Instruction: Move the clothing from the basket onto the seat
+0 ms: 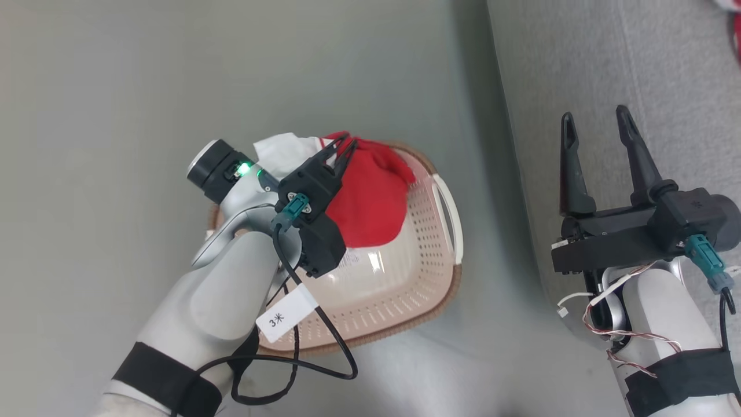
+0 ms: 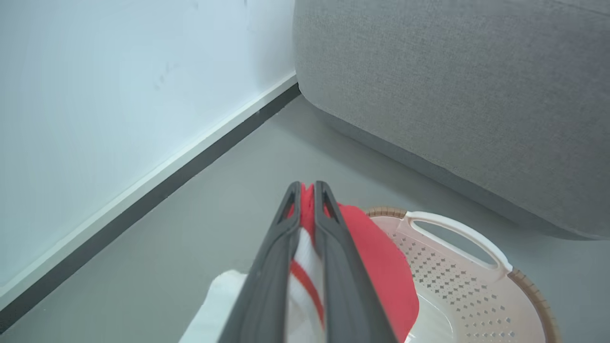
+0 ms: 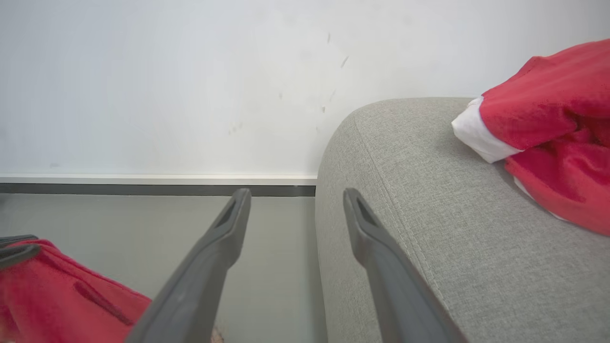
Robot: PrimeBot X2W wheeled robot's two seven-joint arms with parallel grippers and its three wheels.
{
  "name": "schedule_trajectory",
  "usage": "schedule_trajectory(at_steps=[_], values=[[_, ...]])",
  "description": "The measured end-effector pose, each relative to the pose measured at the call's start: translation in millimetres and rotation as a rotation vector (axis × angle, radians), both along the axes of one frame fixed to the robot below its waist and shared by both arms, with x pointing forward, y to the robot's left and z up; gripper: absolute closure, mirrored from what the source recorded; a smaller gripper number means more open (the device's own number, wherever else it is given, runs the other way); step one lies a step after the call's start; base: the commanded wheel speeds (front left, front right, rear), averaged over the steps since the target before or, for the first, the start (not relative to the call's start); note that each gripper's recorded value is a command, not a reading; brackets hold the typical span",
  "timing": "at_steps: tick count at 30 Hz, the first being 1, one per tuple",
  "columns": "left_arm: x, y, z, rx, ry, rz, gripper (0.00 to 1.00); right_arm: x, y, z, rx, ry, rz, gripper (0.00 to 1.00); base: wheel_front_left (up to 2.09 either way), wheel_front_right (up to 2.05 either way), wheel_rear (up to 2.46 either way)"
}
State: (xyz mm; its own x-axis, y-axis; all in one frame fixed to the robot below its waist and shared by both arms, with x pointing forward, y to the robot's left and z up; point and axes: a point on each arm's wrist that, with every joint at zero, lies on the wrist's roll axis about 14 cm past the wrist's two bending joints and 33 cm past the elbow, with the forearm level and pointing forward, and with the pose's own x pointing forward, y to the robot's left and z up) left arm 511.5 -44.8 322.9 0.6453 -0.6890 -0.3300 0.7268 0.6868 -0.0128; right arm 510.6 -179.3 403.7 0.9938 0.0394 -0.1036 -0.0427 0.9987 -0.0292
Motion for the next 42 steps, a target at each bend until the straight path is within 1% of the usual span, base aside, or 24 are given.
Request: schedule_trajectory(at_steps=[5, 6, 18, 22, 28, 29, 42], values=[[6, 2, 42, -0.014, -0.096, 0.000, 1.00, -1, 8, 18, 0.017, -0.030, 0.023, 0.00, 0.00, 0.00, 0.00], [8, 5, 58, -0.017, -0.131, 0.005, 1.00, -2, 13, 25, 0.024, -0.040, 0.038, 0.00, 0.00, 0.00, 0.00], [11, 22, 149, -0.085, -0.284, 0.066, 1.00, -16, 29, 65, 0.038, -0.092, 0.102, 0.00, 0.00, 0.00, 0.00], [4, 24, 174, -0.114, -0.320, 0.076, 1.00, -25, 33, 72, 0.037, -0.095, 0.125, 0.00, 0.00, 0.00, 0.00], [-7, 33, 208, -0.137, -0.369, 0.099, 1.00, -37, 51, 86, 0.033, -0.108, 0.197, 0.00, 0.00, 0.00, 0.00], [-7, 33, 208, -0.137, -0.369, 0.099, 1.00, -37, 51, 86, 0.033, -0.108, 0.197, 0.00, 0.00, 0.00, 0.00], [-40, 41, 269, -0.198, -0.459, 0.128, 1.00, -73, 92, 111, 0.002, -0.130, 0.346, 0.00, 0.00, 0.00, 0.00]])
